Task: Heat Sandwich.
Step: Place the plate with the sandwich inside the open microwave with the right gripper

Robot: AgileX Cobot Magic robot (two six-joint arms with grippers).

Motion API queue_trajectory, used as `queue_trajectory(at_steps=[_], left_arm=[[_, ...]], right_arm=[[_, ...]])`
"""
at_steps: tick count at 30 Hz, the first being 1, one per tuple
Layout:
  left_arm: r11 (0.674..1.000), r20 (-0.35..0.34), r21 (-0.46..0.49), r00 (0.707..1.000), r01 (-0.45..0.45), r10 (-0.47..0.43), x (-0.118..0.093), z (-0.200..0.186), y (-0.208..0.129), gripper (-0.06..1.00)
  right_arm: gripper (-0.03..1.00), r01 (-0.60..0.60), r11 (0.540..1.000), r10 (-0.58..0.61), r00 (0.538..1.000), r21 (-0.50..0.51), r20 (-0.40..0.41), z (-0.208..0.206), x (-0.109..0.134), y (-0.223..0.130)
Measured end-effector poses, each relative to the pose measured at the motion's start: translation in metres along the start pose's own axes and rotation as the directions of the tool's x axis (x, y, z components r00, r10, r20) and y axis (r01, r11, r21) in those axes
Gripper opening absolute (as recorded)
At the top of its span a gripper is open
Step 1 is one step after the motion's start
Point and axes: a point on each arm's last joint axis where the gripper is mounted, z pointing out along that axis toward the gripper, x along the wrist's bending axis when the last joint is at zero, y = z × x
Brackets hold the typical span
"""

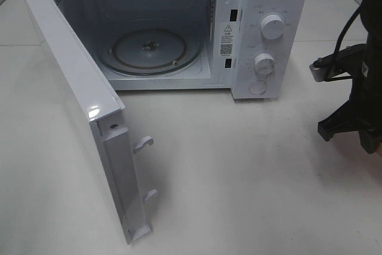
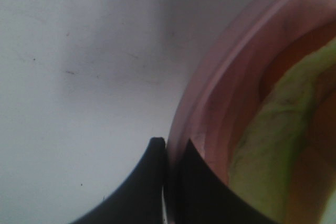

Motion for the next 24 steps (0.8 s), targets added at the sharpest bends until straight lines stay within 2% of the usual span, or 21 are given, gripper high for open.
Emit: queue_trajectory(at_steps=[7,24], left_arm=[[1.000,0.000,0.000,1.000,0.000,0.000,0.000,0.000,0.000,0.99],[1.000,0.000,0.000,1.000,0.000,0.000,0.000,0.000,0.000,0.99]], right_arm=[[0.03,0.053,0.998,-0.053,0.999,-0.034,0.004,-0.011,0.013,-0.008],[0.03,0.244,0.966,-0.242,0.970,-0.088,0.035,-0.035,0.052,-0.065]])
